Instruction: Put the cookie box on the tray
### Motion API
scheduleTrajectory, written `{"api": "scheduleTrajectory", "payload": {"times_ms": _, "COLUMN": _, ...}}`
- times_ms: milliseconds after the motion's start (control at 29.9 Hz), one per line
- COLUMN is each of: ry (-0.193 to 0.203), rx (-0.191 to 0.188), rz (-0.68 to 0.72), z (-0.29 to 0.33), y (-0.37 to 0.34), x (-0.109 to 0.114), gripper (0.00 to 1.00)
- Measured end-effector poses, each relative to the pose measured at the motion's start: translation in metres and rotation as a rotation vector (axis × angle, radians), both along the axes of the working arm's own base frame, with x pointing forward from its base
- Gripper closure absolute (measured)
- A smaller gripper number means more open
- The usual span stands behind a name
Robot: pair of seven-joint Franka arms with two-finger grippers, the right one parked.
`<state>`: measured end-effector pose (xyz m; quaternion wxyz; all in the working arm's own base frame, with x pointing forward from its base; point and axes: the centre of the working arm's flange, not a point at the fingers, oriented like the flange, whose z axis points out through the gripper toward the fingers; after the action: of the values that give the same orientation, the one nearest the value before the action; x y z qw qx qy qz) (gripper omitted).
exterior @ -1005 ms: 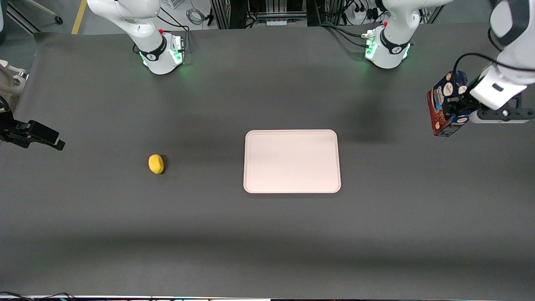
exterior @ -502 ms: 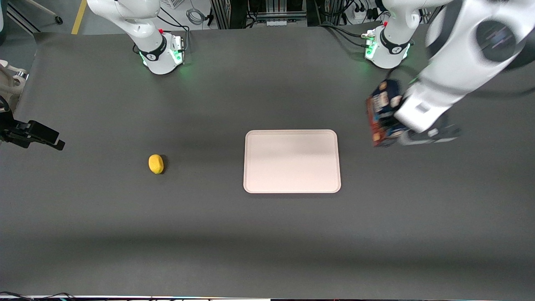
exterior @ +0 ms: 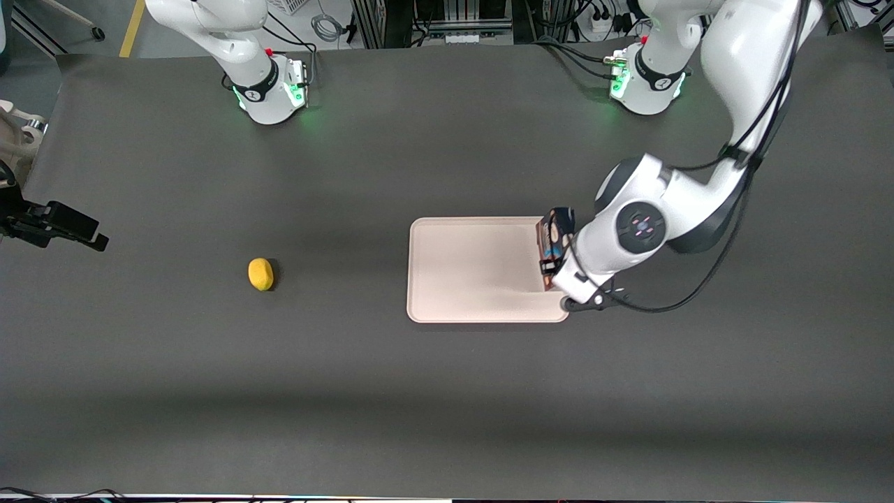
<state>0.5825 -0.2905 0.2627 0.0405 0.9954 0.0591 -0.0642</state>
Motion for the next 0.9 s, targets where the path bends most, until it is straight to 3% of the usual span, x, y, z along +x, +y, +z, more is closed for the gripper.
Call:
{"api": "scheduleTrajectory", "payload": {"times_ms": 268, "ry": -0.017, "rx": 0.001, "rz": -0.006, "z": 0.002, "y": -0.001, "x": 0.002, "gripper": 0.31}}
{"api": "scheduleTrajectory", "payload": {"times_ms": 301, "ry": -0.018, "rx": 0.002, "rz": -0.006, "z": 0.002, "y": -0.001, "x": 0.002, "gripper": 0.21}}
{"api": "scheduleTrajectory", "payload": {"times_ms": 469, "ry": -0.035, "rx": 0.007, "rz": -0.007, "z": 0.014, "y": 0.0, "x": 0.006, "gripper": 0.01}}
{"api": "scheduleTrajectory", "payload": {"times_ms": 603, "ry": -0.038, "rx": 0.047, "rz": -0.007, "z": 0.047, "y": 0.005, "x": 0.009, "gripper": 0.0}}
{"api": "scheduleTrajectory", "payload": {"times_ms": 770, "ry": -0.034, "rx": 0.147, "rz": 0.004, "z": 0.124, "y": 0.022, "x": 0.003, "gripper": 0.0}}
{"api": "scheduleTrajectory", "payload": {"times_ms": 904, "ry": -0.024, "rx": 0.198, "rz": 0.019, "z": 0.197, "y": 0.044, "x": -0.009, "gripper": 0.0}}
